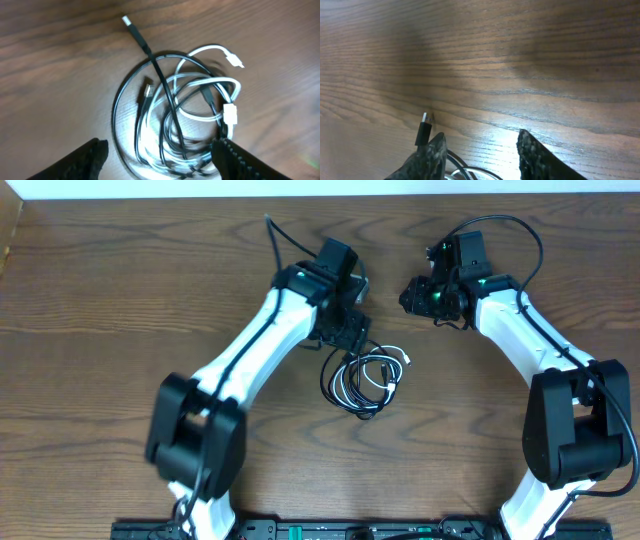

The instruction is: Untangle cables

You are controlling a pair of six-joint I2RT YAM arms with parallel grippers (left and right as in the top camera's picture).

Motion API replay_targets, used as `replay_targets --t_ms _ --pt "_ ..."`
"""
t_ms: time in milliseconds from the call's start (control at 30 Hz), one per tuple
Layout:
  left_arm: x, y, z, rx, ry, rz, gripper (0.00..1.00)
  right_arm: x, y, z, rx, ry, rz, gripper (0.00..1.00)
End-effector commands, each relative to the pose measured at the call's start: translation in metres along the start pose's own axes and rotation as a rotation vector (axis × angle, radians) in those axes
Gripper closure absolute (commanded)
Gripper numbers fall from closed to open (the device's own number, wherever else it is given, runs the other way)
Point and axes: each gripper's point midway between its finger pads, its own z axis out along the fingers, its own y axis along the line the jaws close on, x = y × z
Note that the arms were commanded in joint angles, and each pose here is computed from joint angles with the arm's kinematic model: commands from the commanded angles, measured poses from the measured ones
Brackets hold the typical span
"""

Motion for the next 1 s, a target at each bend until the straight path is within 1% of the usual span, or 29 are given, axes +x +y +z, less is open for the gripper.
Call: replay_targets --t_ms 0,33,67,100,167,200,233,267,367,467,567,633,667,767,967 --pt "-0.003 -0.009 -0.037 -0.016 -0.056 -0.044 0.32 0.002 -0.005 0.0 0.002 0.008 -0.012 0.57" --pt "0.004 -0.011 -0.036 -0.017 -0.03 -0.079 0.33 0.002 -0.005 0.0 0.002 0.008 -0.012 0.57" --pt "0.012 -0.013 -0.033 -0.02 -0.002 -0.124 0.37 0.002 -0.005 0.0 0.002 0.008 -0.012 0.56" --pt "0.019 -0.013 -0.027 -0.023 0.02 -0.17 0.44 0.002 -0.005 0.0 0.002 0.007 -0.012 0.56" --pt "0.034 -0.014 -0.015 -0.035 0.063 -0.307 0.58 0.002 -0.005 0.0 0.002 0.008 -0.013 0.56" --pt "0.039 -0.013 -0.009 -0.041 0.076 -0.361 0.61 0.002 -0.005 0.0 0.002 0.008 -0.013 0.56" --pt "0.047 -0.009 0.002 -0.059 0.084 -0.456 0.61 0.003 -0.005 0.0 0.002 0.009 -0.012 0.56" --pt "0.05 -0.005 0.008 -0.07 0.084 -0.499 0.61 0.003 -0.005 0.0 0.002 0.009 -0.012 0.56" --pt "0.062 0.001 0.025 -0.085 0.09 -0.615 0.61 0.003 -0.005 0.0 0.002 0.009 -0.012 0.55" --pt "0.072 0.005 0.036 -0.097 0.102 -0.7 0.6 0.003 -0.005 0.0 0.003 0.011 -0.011 0.55" --pt "0.075 0.009 0.045 -0.097 0.089 -0.728 0.59 0.003 -0.005 0.0 0.003 0.011 -0.011 0.55" --pt "0.075 0.01 0.053 -0.088 0.072 -0.748 0.47 0.003 -0.005 0.0 0.003 0.012 -0.011 0.55" --pt "0.077 0.011 0.056 -0.087 0.069 -0.769 0.45 0.003 -0.005 0.0 0.003 0.012 -0.011 0.55" --pt "0.082 0.013 0.062 -0.087 0.067 -0.815 0.45 0.005 -0.006 0.0 0.005 0.017 -0.01 0.54" --pt "0.086 0.009 0.071 -0.079 0.059 -0.796 0.45 0.005 -0.006 0.0 0.005 0.017 -0.01 0.54"
